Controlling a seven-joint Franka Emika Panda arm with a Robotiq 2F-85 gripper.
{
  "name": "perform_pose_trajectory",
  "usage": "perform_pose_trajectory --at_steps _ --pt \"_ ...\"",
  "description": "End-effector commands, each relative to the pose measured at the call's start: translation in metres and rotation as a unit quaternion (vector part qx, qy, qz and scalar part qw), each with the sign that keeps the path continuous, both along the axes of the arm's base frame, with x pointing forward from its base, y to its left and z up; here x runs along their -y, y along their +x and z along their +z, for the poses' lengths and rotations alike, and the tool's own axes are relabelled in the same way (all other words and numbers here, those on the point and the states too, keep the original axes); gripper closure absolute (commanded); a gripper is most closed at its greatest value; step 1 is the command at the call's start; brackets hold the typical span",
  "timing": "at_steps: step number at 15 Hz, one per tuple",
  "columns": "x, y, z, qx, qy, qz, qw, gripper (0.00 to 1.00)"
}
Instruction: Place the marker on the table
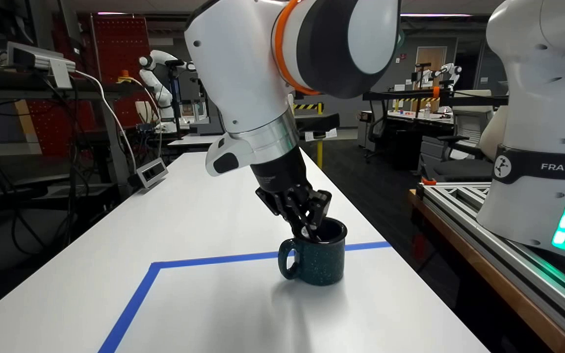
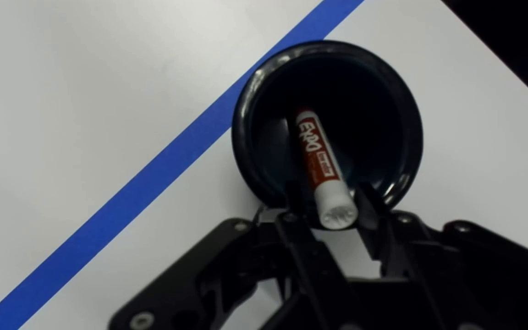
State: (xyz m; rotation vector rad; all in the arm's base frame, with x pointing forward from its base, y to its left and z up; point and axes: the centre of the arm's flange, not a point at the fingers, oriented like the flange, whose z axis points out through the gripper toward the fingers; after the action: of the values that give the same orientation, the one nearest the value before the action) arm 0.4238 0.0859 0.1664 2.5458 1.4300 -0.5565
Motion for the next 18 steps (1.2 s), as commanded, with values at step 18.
perform_pose_trajectory --at_steps 18 --pt "0.015 0.01 0.107 -0.001 0.061 0.029 0.9977 0.95"
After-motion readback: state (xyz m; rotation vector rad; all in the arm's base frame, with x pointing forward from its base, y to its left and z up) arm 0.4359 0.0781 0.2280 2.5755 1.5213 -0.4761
